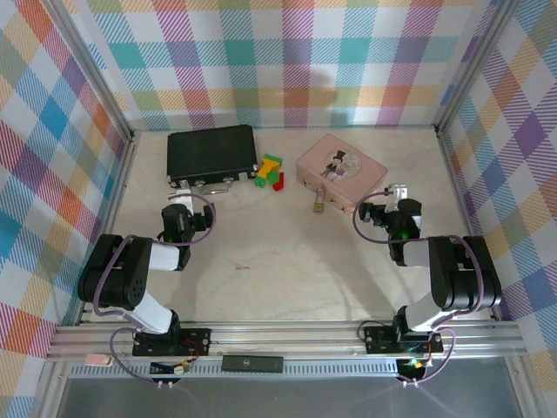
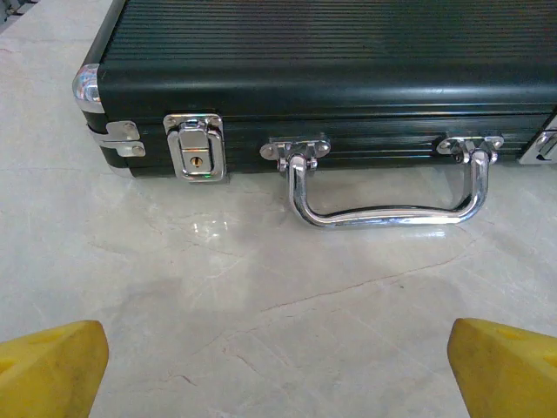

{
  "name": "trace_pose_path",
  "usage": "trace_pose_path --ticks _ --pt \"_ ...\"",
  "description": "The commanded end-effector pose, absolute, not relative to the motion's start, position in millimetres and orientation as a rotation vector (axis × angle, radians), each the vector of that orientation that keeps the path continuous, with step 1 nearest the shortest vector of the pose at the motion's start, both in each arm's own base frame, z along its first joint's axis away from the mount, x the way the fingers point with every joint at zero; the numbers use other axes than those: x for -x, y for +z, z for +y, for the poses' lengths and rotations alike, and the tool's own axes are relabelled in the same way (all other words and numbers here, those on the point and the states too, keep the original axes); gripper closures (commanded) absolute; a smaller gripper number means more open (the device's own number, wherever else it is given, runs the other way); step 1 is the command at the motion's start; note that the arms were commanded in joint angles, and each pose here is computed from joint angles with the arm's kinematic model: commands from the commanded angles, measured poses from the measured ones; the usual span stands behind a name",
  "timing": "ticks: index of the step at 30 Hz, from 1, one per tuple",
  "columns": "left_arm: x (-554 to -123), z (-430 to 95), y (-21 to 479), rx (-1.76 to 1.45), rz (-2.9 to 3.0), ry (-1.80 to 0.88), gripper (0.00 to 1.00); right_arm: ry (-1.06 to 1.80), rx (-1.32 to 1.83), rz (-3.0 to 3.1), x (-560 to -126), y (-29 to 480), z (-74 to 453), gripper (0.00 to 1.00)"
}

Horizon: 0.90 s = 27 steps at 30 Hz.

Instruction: Unlock a padlock with a key

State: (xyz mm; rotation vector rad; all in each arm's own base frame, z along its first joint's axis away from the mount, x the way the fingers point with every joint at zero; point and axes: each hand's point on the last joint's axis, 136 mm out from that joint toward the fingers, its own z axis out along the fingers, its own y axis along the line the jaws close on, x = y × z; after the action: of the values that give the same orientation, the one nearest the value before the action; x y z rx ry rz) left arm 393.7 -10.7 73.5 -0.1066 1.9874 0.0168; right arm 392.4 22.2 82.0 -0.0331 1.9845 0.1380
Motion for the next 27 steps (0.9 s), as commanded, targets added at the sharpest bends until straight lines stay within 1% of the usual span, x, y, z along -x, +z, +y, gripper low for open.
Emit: trace_pose_path --ticks 1,27 --pt "-400.6 -8.3 81.6 0.107 1.962 0.019 0.01 0.148 0.048 1.955 -398.4 91.5 23.2 0.01" --pt "-400.1 -8.4 81.7 0.107 1.961 0.016 0.00 0.145 0.044 1.952 -398.2 92.3 22.3 0.01"
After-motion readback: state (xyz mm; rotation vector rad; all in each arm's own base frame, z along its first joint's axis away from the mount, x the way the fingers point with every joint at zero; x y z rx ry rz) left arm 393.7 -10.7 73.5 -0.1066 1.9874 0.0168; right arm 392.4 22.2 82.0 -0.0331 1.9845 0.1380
